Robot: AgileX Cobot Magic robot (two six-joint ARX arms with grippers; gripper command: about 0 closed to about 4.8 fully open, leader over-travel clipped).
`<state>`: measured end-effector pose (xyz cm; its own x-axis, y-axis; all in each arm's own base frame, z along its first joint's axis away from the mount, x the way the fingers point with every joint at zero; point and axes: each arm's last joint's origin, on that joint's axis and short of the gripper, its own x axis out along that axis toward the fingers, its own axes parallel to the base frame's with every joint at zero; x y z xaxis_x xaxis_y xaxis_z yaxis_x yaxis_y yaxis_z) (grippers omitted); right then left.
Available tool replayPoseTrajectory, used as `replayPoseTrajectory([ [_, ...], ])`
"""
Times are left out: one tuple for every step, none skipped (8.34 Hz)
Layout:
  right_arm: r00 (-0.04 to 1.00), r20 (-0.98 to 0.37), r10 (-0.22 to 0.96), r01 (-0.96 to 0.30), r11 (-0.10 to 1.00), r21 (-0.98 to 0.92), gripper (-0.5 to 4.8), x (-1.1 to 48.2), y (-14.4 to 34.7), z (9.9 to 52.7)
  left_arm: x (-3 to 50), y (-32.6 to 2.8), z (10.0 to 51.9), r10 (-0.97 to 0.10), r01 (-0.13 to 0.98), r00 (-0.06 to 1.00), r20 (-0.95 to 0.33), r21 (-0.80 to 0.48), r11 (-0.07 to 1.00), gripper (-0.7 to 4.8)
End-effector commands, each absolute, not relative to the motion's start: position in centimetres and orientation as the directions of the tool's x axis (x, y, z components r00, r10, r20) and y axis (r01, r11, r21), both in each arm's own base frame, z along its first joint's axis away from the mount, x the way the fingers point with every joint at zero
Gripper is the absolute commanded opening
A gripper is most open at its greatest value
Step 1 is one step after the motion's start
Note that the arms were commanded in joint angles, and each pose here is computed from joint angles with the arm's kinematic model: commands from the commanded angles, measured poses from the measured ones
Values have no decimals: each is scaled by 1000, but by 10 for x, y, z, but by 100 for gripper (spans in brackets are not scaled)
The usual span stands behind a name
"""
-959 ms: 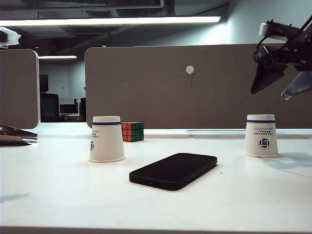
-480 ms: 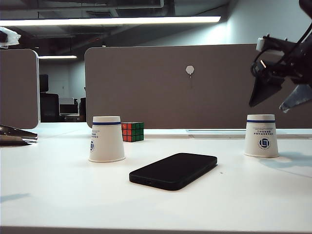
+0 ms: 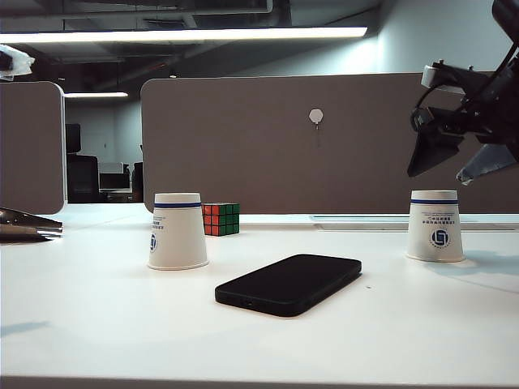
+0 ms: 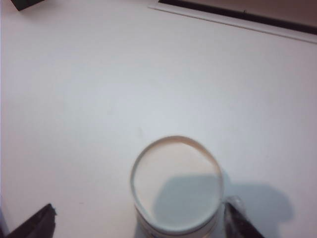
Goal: Carefully pick up the cup on the right and stack it on top of the cup on the left.
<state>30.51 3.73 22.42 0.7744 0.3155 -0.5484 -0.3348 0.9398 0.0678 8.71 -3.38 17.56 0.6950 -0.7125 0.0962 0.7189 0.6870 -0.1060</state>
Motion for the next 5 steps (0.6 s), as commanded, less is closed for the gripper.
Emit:
replayPoseTrajectory([
  [775,-548,314,-333,940,67,432,313,38,216,87,-34,178,-716,725,689,110,-91,683,-4],
  [773,-552,314,-333,940,68,432,314,38,215,87,-34,178,-716,725,689,111,-91,683,-4],
  [790,-536,296,-319,946,52,429,316,38,214,87,-34,178,-716,725,689,111,-90,683,-4],
  [798,-525,296,-319,946,49,415,317,38,215,87,-34,178,-716,725,689,111,-90,683,-4],
  [804,-523,284,-309,950,41,396,317,37,216,87,-34,178,-716,725,689,111,-90,683,-4],
])
